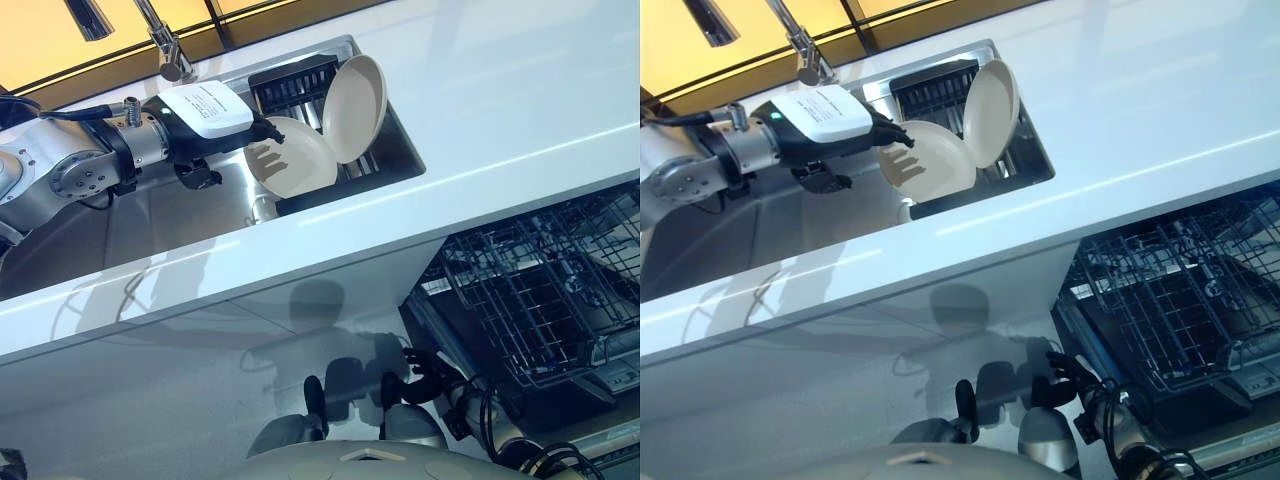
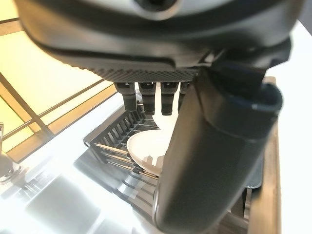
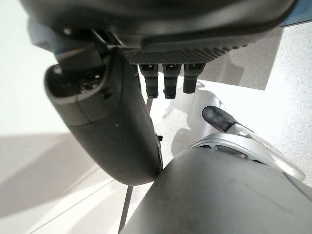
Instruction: Pick up plates and place into dishwasher.
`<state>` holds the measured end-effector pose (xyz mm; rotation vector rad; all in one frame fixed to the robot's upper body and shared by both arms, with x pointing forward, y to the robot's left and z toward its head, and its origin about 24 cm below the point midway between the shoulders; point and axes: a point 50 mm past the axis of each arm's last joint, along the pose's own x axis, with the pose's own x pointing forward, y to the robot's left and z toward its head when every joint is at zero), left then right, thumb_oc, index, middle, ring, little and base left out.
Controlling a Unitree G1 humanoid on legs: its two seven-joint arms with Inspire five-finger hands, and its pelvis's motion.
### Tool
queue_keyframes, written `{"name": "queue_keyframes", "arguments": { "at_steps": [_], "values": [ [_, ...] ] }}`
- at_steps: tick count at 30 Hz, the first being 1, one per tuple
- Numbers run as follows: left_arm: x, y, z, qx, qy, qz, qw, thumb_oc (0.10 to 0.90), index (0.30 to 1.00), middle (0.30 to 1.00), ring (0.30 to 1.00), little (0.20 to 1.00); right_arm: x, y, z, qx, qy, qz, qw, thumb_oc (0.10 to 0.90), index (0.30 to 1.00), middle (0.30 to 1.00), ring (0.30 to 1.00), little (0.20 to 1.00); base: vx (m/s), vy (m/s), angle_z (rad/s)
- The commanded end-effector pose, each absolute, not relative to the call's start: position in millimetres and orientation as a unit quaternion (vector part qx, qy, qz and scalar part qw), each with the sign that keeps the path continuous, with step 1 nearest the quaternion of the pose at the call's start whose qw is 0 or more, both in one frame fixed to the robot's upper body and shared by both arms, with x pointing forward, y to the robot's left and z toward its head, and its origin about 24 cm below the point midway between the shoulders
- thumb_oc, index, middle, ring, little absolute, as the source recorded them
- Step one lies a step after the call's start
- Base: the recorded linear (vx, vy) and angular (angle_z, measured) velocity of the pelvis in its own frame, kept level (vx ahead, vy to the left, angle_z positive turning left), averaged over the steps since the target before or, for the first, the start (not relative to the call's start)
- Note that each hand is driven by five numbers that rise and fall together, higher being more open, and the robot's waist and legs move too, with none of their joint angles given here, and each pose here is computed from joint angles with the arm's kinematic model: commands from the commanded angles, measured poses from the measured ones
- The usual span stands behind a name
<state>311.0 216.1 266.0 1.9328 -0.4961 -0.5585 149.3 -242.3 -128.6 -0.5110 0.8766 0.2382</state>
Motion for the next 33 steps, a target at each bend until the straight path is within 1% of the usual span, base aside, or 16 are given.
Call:
{"name": "queue_keyframes", "arguments": {
  "at_steps": [1, 5, 19, 23, 24, 25, 27, 28, 29, 30, 31, 33],
  "values": [
    [308, 226, 340, 0.793, -0.273, -0.097, 0.535, 0.8, 0.9, 0.9, 0.9, 0.9, 127, -262, -130, -0.258, 0.442, 0.105, 0.853, 0.8, 0.9, 0.9, 0.9, 0.9, 0.0, 0.0, 0.0],
    [310, 226, 335, 0.776, -0.289, -0.098, 0.551, 0.8, 0.9, 0.9, 0.9, 0.9, 129, -259, -130, -0.254, 0.438, 0.103, 0.856, 0.8, 0.9, 0.9, 0.9, 0.9, 0.0, 0.0, 0.0],
    [322, 229, 319, 0.758, -0.308, -0.1, 0.567, 0.8, 0.9, 0.9, 0.9, 0.9, 131, -260, -128, -0.255, 0.429, 0.091, 0.862, 0.8, 0.9, 0.9, 0.9, 0.9, 0.0, 0.003, -0.01],
    [324, 233, 313, 0.748, -0.303, -0.101, 0.582, 0.8, 0.9, 0.9, 0.9, 0.9, 135, -263, -124, -0.254, 0.415, 0.089, 0.869, 0.8, 0.9, 0.9, 0.9, 0.9, 0.0, 0.016, -0.09],
    [325, 235, 311, 0.747, -0.301, -0.1, 0.584, 0.641, 0.764, 0.764, 0.764, 0.741, 135, -263, -124, -0.253, 0.413, 0.087, 0.87, 0.8, 0.9, 0.9, 0.9, 0.9, 0.01, 0.023, -0.12],
    [326, 238, 309, 0.744, -0.298, -0.099, 0.59, 0.449, 0.599, 0.599, 0.599, 0.549, 136, -265, -122, -0.252, 0.41, 0.083, 0.872, 0.8, 0.9, 0.9, 0.9, 0.9, 0.01, 0.017, -0.09],
    [326, 239, 307, 0.744, -0.296, -0.099, 0.591, 0.429, 0.582, 0.582, 0.582, 0.529, 137, -265, -122, -0.25, 0.408, 0.08, 0.875, 0.8, 0.9, 0.9, 0.9, 0.9, 0.01, 0.011, -0.07],
    [326, 240, 306, 0.744, -0.294, -0.099, 0.591, 0.333, 0.5, 0.5, 0.5, 0.433, 138, -266, -121, -0.248, 0.405, 0.077, 0.876, 0.8, 0.9, 0.9, 0.9, 0.9, 0.0, 0.009, -0.05],
    [327, 241, 304, 0.744, -0.292, -0.099, 0.592, 0.213, 0.396, 0.396, 0.396, 0.313, 139, -266, -120, -0.247, 0.404, 0.076, 0.878, 0.8, 0.9, 0.9, 0.9, 0.9, 0.0, 0.01, -0.03],
    [328, 242, 303, 0.744, -0.29, -0.098, 0.594, 0.147, 0.34, 0.34, 0.34, 0.247, 140, -266, -119, -0.246, 0.402, 0.075, 0.879, 0.8, 0.9, 0.9, 0.9, 0.9, 0.0, 0.0, 0.0],
    [328, 244, 301, 0.743, -0.287, -0.097, 0.596, 0.116, 0.314, 0.314, 0.314, 0.216, 141, -267, -119, -0.246, 0.4, 0.074, 0.88, 0.8, 0.9, 0.9, 0.9, 0.9, 0.0, 0.0, 0.0],
    [330, 247, 298, 0.741, -0.282, -0.094, 0.602, 0.133, 0.328, 0.328, 0.328, 0.233, 142, -268, -117, -0.245, 0.396, 0.072, 0.882, 0.8, 0.9, 0.9, 0.9, 0.9, 0.0, 0.006, -0.02]
  ]
}}
